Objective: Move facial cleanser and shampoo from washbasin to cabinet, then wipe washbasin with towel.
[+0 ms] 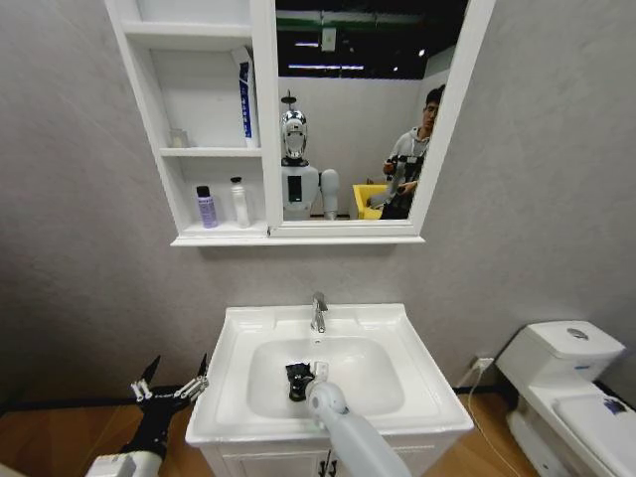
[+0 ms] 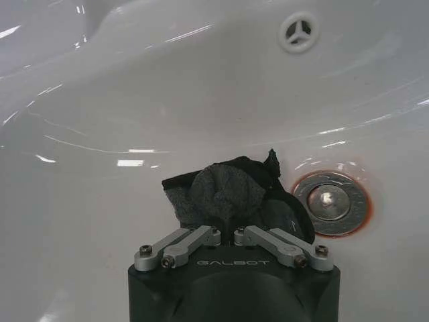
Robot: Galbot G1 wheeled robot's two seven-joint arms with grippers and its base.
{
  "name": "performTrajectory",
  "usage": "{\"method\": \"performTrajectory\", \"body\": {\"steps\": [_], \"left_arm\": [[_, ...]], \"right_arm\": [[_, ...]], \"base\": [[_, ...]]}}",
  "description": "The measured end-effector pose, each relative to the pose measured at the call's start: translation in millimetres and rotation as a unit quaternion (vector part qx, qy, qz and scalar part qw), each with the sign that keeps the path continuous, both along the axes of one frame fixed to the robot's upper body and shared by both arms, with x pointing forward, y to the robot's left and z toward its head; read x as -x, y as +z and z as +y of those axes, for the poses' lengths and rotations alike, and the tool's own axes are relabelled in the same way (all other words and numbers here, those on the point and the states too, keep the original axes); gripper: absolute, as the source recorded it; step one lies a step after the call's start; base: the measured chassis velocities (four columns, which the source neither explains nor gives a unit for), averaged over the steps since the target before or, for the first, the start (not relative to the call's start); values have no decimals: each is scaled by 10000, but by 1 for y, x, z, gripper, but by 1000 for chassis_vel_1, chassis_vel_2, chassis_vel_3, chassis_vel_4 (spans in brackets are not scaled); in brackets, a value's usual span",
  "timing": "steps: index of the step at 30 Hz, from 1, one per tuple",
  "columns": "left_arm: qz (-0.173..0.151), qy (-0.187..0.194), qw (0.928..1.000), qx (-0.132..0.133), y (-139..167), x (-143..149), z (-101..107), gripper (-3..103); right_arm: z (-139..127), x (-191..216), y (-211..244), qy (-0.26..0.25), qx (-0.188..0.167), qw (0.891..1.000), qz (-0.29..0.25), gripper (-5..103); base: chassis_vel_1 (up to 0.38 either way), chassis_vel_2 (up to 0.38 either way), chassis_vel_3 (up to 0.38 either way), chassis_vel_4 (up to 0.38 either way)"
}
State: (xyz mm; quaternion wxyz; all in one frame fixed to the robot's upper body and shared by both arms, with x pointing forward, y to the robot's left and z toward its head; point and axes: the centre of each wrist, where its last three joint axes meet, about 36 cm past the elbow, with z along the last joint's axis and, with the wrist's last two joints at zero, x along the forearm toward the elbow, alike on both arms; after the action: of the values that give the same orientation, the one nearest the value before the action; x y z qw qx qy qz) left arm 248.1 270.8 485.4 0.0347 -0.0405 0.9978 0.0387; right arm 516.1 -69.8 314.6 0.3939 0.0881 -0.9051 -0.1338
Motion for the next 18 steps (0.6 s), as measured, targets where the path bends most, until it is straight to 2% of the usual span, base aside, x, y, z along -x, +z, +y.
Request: {"method": "performTrajectory", "body": {"steps": [2, 3, 5, 6, 8, 9, 11, 15, 18], "left_arm": [[0, 2, 10000, -1, 0, 0, 0, 100], [0, 2, 10000, -1, 0, 0, 0, 100], [0, 1, 10000, 0, 0, 0, 0, 100], [0, 1, 10000, 0, 0, 0, 0, 100], [0, 0, 10000, 0, 0, 0, 0, 100], [0, 0, 10000, 0, 0, 0, 0, 100], [0, 0, 10000, 0, 0, 0, 0, 100], [-1, 0, 10000, 0, 0, 0, 0, 100], [0, 0, 10000, 0, 0, 0, 0, 100]], "right_arm": [[-32, 0, -1, -188, 146, 9997, -23, 4], [-32, 0, -1, -188, 146, 9997, -23, 4], [-68, -1, -1, -398, 306, 9987, -52, 4], [-68, -1, -1, -398, 306, 9987, -52, 4], [-108, -5, 3, -618, 478, 9969, -131, 4], [-108, -5, 3, -618, 478, 9969, -131, 4], [-128, -13, 5, -710, 610, 9953, -236, 4], [-124, -19, 2, -682, 656, 9951, -282, 4], [-88, -20, -6, -394, 646, 9967, -289, 4]], "base": [[0, 0, 0, 0], [0, 0, 0, 0], [0, 0, 0, 0], [0, 0, 0, 0], [0, 0, 0, 0], [0, 0, 0, 0], [0, 0, 0, 0], [0, 0, 0, 0], [0, 0, 0, 0]]}}
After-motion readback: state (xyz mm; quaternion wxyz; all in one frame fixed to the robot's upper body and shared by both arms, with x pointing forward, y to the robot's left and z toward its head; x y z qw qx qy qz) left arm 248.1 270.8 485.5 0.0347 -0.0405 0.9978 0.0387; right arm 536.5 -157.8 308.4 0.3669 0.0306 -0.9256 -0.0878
